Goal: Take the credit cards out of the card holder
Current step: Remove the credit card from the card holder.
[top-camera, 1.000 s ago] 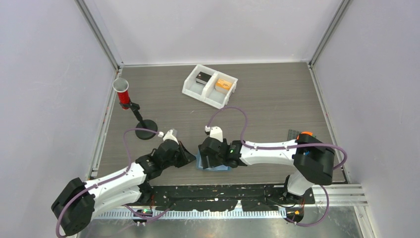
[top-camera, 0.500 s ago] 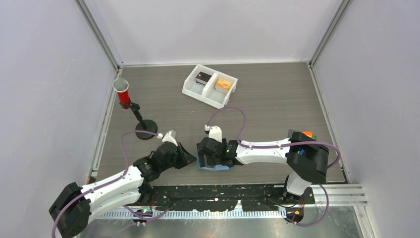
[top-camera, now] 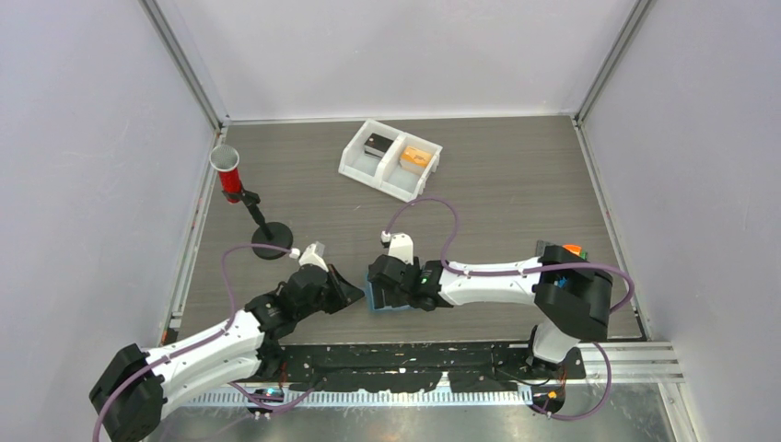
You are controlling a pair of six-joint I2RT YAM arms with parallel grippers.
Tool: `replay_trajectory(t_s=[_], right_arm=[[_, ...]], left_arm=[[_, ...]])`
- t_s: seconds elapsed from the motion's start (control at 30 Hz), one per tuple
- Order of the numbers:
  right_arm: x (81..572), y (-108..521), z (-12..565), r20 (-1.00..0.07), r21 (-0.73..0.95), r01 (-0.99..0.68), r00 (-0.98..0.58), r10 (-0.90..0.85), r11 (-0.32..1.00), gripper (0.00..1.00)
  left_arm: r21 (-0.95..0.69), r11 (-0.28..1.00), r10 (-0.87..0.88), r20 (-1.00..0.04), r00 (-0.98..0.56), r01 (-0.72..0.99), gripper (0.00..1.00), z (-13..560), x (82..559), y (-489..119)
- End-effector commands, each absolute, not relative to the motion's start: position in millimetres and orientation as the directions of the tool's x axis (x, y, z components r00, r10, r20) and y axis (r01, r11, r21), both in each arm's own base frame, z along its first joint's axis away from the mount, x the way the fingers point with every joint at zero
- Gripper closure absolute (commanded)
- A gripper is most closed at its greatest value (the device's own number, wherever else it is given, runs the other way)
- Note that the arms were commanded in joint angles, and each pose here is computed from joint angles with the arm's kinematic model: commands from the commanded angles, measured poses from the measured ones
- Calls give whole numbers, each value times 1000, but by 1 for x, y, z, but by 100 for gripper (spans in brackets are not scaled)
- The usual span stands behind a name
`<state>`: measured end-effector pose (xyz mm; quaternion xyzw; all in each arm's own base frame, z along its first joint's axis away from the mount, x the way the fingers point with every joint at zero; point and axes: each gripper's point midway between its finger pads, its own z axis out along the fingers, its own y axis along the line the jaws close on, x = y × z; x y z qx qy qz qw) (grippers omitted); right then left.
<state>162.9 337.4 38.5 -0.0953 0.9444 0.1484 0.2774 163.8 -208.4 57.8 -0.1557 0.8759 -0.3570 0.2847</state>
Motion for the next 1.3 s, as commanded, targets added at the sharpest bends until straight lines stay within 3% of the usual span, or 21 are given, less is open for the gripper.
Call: replay_trajectory(t_s=[0.0,0.33,0.6,0.97,1.27], right_arm=[[170,328,55,-598,214,-238,-799,-66,947,28],[174,319,67,-633,189,-253,-770,-79,949,32],[165,353,83,-622,323,-348,-779,-79,880,25],[170,353,51,-585,263,-323,-803,-116,909,29],[164,356,39,-558,294,-328,-822,-117,898,26]], left_arm=[[-717,694,-492,-409,-769,-62,100,63,169,-208],[-713,698,-479,-403,-780,-60,100,60,169,-211],[-728,684,-481,-398,-781,-50,100,62,168,-214],[-728,684,-480,-402,-780,-45,100,62,166,-213],[-728,685,-475,-404,-782,-40,100,63,166,-214]])
